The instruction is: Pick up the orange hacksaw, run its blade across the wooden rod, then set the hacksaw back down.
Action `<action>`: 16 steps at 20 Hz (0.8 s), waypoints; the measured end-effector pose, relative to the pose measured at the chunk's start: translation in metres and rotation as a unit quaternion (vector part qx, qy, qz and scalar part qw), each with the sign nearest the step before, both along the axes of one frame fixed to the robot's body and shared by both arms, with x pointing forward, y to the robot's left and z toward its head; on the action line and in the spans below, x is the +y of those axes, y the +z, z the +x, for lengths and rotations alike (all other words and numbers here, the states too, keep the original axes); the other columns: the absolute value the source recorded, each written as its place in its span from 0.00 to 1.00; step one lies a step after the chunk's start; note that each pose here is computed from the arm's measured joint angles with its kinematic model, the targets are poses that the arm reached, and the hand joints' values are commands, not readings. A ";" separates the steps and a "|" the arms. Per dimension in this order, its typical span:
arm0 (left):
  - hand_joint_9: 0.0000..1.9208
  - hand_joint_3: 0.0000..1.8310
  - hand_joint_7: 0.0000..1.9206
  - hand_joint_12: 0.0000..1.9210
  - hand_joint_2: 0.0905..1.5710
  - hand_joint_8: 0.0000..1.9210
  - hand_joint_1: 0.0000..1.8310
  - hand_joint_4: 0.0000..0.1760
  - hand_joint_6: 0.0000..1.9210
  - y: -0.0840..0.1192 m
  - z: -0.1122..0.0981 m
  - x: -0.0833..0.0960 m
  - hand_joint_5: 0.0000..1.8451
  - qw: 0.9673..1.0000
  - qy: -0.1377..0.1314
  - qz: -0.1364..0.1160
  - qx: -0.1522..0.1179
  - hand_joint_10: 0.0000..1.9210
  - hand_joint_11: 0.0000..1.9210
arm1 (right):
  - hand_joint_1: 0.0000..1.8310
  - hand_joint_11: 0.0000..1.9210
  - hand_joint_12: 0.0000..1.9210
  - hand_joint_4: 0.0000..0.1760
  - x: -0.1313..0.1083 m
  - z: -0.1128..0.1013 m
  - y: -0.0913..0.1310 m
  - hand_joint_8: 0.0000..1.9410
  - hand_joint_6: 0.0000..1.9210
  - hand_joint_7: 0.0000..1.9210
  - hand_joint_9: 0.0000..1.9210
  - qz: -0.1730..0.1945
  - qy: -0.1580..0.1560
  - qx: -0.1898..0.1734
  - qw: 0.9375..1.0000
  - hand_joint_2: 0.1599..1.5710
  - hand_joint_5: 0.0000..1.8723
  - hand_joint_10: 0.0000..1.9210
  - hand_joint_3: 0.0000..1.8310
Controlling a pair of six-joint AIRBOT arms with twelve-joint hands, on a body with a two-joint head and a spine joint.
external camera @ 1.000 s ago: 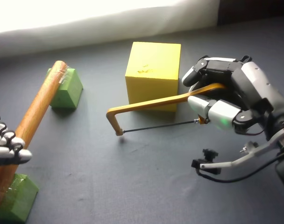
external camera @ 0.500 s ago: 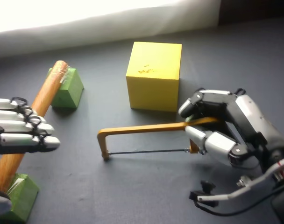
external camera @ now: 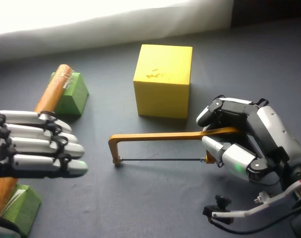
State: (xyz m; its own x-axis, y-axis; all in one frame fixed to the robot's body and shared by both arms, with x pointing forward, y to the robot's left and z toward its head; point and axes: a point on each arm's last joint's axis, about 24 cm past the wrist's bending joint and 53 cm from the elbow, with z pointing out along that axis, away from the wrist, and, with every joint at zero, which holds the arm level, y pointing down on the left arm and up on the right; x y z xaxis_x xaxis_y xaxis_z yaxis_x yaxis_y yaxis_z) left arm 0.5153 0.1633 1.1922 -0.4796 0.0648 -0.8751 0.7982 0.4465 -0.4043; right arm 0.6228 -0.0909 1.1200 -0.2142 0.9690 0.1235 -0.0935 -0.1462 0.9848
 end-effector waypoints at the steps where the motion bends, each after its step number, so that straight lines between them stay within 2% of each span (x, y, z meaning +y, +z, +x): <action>1: 0.09 0.00 0.09 0.23 0.80 0.00 0.07 0.00 0.00 0.003 -0.007 -0.005 0.10 1.000 -0.017 -0.011 0.002 0.00 0.00 | 0.66 0.34 0.61 0.00 -0.002 -0.003 -0.002 0.64 0.63 0.44 0.39 -0.002 -0.001 -0.001 1.000 0.73 0.43 0.53 0.00; 2: 0.09 0.00 0.09 0.23 0.80 0.00 0.07 0.00 0.00 0.005 -0.009 -0.005 0.10 1.000 -0.023 -0.016 0.003 0.00 0.00 | 0.66 0.34 0.61 0.00 -0.004 -0.006 -0.005 0.64 0.63 0.44 0.39 -0.003 -0.003 0.002 1.000 0.73 0.43 0.53 0.00; 3: 0.09 0.00 0.09 0.22 0.80 0.00 0.06 0.00 0.00 0.006 -0.010 -0.004 0.10 0.999 -0.026 -0.018 0.003 0.00 0.00 | 0.65 0.35 0.60 0.08 -0.006 -0.008 -0.008 0.65 0.64 0.43 0.41 -0.004 -0.006 0.005 1.000 0.74 0.43 0.42 0.00; 4: 0.07 0.00 0.07 0.20 0.80 0.00 0.06 0.00 0.00 0.005 -0.011 -0.005 0.09 0.999 -0.029 -0.020 0.004 0.00 0.00 | 0.65 0.35 0.59 0.00 -0.009 -0.009 -0.012 0.63 0.64 0.41 0.42 -0.006 -0.010 0.009 1.000 0.73 0.46 0.34 0.00; 5: 0.07 0.00 0.07 0.19 0.80 0.00 0.06 0.00 0.00 0.004 -0.010 -0.004 0.09 0.999 -0.029 -0.022 0.007 0.00 0.00 | 0.65 0.35 0.59 0.00 -0.009 -0.011 -0.012 0.62 0.64 0.41 0.43 -0.004 -0.012 0.010 1.000 0.73 0.47 0.29 0.00; 6: 0.07 0.00 0.07 0.20 0.80 0.00 0.05 0.00 0.00 0.003 -0.009 -0.002 0.08 0.999 -0.029 -0.019 0.008 0.00 0.00 | 0.62 0.34 0.58 0.00 -0.009 -0.013 -0.011 0.30 0.62 0.42 0.43 -0.004 -0.011 0.009 1.000 0.73 0.45 0.24 0.00; 7: 0.07 0.00 0.07 0.20 0.80 0.00 0.06 0.00 0.00 0.003 -0.008 0.000 0.08 0.999 -0.029 -0.020 0.007 0.00 0.00 | 0.62 0.33 0.57 0.00 -0.009 -0.015 -0.011 0.12 0.59 0.46 0.44 -0.005 -0.009 0.006 1.000 0.71 0.47 0.18 0.00; 8: 0.07 0.00 0.07 0.19 0.80 0.00 0.06 0.00 0.00 0.002 -0.006 0.001 0.08 0.999 -0.025 -0.021 0.010 0.00 0.00 | 0.62 0.29 0.56 0.00 -0.009 -0.016 -0.011 0.01 0.27 0.46 0.44 -0.004 -0.010 0.007 1.000 0.67 0.42 0.09 0.00; 9: 0.07 0.00 0.07 0.19 0.80 0.00 0.06 0.00 0.00 0.003 -0.004 0.002 0.08 0.999 -0.023 -0.025 0.011 0.00 0.00 | 0.59 0.28 0.55 0.00 -0.010 -0.016 -0.010 0.00 0.10 0.42 0.43 -0.004 -0.011 0.006 1.000 0.66 0.39 0.05 0.00; 10: 0.07 0.00 0.07 0.19 0.80 0.00 0.06 0.00 0.00 0.004 -0.002 0.002 0.08 0.999 -0.019 -0.028 0.012 0.00 0.00 | 0.59 0.28 0.55 0.00 -0.010 -0.016 -0.010 0.00 0.10 0.42 0.43 -0.004 -0.011 0.005 1.000 0.66 0.39 0.05 0.00; 11: 0.07 0.00 0.07 0.18 0.80 0.00 0.06 0.00 0.00 0.006 -0.002 0.002 0.08 0.999 -0.018 -0.032 0.013 0.00 0.00 | 0.57 0.26 0.54 0.00 -0.010 -0.016 -0.009 0.00 0.03 0.39 0.41 -0.004 -0.010 0.004 1.000 0.66 0.37 0.03 0.00; 14: 0.07 0.00 0.07 0.17 0.81 0.00 0.04 0.00 0.00 0.007 -0.004 0.000 0.08 0.999 -0.021 -0.035 0.014 0.00 0.00 | 0.49 0.13 0.57 0.00 -0.011 -0.017 -0.010 0.00 0.00 0.26 0.29 -0.007 -0.010 0.002 1.000 0.64 0.23 0.00 0.00; 15: 0.07 0.00 0.07 0.17 0.80 0.00 0.05 0.00 0.00 0.007 -0.005 0.000 0.08 0.999 -0.022 -0.035 0.014 0.00 0.00 | 0.42 0.06 0.56 0.00 -0.013 -0.016 -0.011 0.00 0.00 0.19 0.22 -0.007 -0.012 0.003 1.000 0.62 0.16 0.00 0.00; 16: 0.07 0.00 0.07 0.17 0.80 0.00 0.05 0.00 0.00 0.007 -0.004 0.000 0.08 0.999 -0.022 -0.037 0.014 0.00 0.00 | 0.42 0.06 0.56 0.00 -0.013 -0.016 -0.010 0.00 0.00 0.19 0.22 -0.007 -0.012 0.003 1.000 0.62 0.16 0.00 0.00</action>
